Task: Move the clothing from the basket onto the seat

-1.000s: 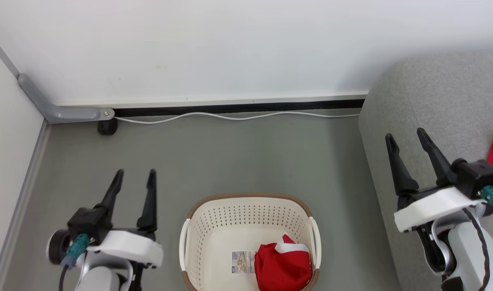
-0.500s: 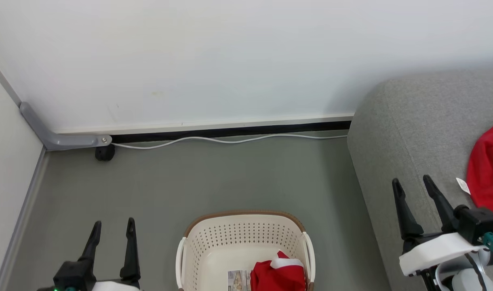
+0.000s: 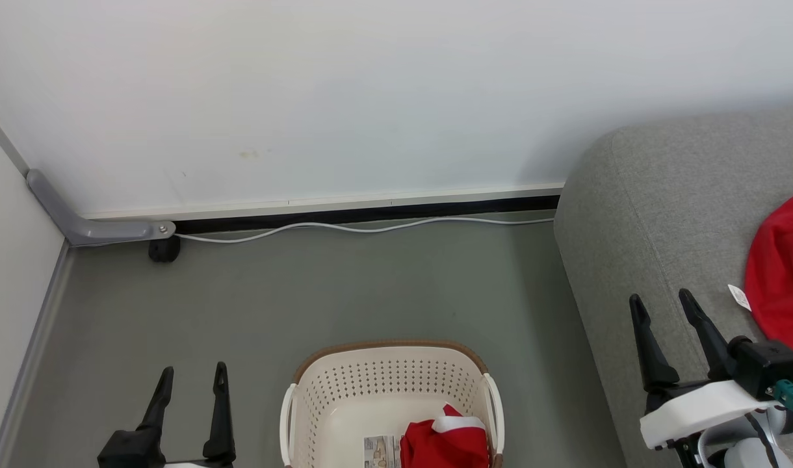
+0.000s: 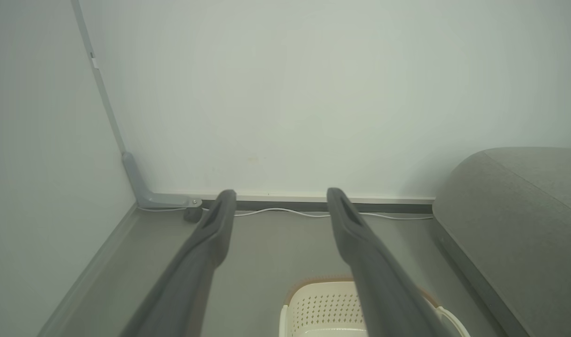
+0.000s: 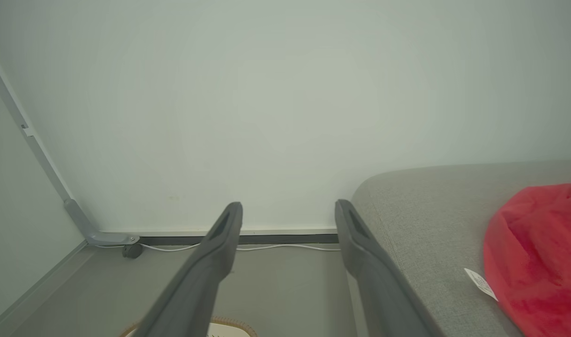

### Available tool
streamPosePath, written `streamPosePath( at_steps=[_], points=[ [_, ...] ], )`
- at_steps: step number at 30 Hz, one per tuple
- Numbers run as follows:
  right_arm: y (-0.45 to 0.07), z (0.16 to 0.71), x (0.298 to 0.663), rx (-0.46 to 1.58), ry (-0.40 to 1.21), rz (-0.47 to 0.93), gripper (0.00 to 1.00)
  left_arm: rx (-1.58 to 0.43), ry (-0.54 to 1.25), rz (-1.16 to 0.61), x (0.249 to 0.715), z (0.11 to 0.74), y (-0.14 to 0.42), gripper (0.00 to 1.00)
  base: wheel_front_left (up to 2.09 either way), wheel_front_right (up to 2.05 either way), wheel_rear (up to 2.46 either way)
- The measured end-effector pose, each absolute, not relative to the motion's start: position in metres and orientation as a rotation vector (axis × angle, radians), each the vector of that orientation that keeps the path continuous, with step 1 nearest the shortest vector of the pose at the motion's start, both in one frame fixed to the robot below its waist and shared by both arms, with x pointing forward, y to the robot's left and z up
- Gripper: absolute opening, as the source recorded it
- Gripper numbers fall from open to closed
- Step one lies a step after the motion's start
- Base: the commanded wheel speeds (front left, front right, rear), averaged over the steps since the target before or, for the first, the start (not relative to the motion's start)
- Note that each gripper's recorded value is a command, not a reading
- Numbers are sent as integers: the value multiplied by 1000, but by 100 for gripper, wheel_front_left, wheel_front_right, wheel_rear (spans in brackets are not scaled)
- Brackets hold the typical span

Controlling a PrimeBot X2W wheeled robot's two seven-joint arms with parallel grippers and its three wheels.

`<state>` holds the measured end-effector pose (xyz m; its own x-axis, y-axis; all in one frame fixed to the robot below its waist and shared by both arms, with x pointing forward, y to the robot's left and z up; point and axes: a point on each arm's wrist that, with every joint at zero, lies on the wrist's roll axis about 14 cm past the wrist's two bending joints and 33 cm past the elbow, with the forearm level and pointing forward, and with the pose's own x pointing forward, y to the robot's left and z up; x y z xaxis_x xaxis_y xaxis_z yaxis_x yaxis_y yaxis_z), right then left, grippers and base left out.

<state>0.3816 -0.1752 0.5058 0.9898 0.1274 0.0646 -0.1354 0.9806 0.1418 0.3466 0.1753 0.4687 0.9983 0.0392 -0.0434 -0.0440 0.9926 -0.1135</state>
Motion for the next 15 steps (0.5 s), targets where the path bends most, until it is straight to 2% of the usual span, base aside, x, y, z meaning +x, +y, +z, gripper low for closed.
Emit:
streamPosePath(
  at_steps=[9,15],
  points=[
    [-177,497,387,148,-32,125,100,-135,113,3,348,447,160,100,0,0,0],
    [-179,506,411,140,-59,128,100,-163,179,-50,366,427,139,100,0,0,0]
  ],
)
